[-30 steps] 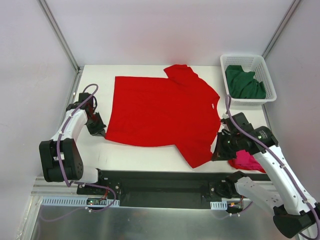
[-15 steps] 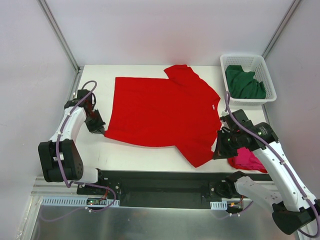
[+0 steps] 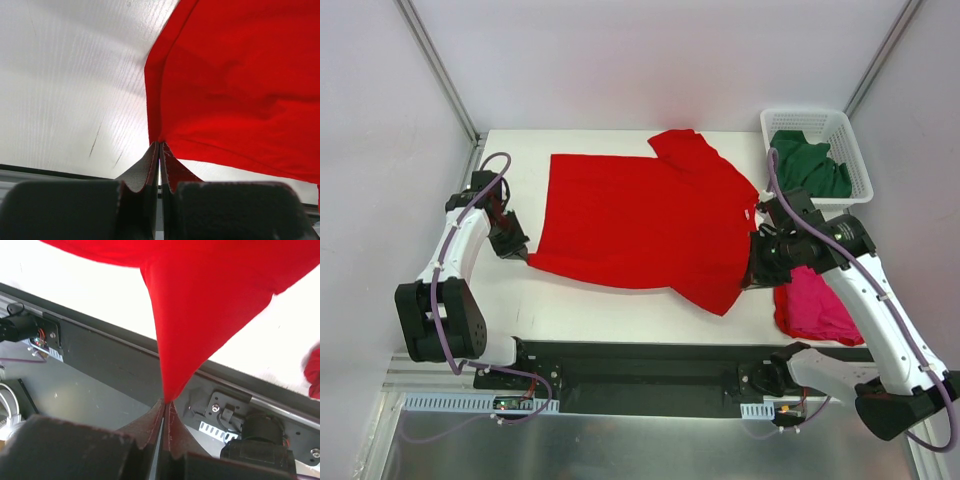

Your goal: Fold and stack the t-shirts

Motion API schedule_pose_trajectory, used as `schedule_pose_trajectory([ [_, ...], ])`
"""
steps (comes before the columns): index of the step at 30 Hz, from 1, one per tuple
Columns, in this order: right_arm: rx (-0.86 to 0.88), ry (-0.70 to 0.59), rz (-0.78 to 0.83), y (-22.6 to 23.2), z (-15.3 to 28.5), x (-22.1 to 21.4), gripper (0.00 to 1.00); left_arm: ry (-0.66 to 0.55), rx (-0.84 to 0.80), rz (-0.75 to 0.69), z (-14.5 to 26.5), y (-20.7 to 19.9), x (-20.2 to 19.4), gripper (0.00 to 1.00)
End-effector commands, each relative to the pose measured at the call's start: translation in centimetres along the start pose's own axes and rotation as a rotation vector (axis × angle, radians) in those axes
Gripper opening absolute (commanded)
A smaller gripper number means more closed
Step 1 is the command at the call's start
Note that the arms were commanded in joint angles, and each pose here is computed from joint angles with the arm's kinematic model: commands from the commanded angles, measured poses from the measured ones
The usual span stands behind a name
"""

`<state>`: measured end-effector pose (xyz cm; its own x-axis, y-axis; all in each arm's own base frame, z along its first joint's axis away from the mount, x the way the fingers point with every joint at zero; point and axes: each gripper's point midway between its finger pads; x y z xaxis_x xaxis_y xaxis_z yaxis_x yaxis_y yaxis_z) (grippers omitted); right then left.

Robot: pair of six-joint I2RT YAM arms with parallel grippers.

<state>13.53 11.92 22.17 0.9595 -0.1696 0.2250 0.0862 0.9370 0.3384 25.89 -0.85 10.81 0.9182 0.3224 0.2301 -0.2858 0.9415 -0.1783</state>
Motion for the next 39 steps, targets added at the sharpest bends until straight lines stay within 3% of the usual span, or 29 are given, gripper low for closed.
schedule_pose_trajectory([
  [1,0.009,-0.066,0.026,0.9,1.2,2.2,0.01,-0.001,0.004,-0.010,0.5,0.1,0.7,0.00],
  [19,0.030,-0.131,0.001,1.3,2.5,7.6,0.01,0.051,0.055,-0.020,-1.1,1.1,0.8,0.00],
  [39,0.050,-0.170,-0.069,1.2,1.0,13.1,0.01,0.015,0.040,-0.015,-0.5,0.3,3.7,0.00],
])
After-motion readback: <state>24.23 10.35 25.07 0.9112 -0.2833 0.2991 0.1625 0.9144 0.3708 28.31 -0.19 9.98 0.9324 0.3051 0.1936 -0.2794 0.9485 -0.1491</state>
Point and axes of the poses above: each gripper's point midway between its finger pads, its own z axis back along the fingers, its own y axis along the line the jaws close on, x = y × z, and after that the axes turned 9 degrees about -z, right-handed
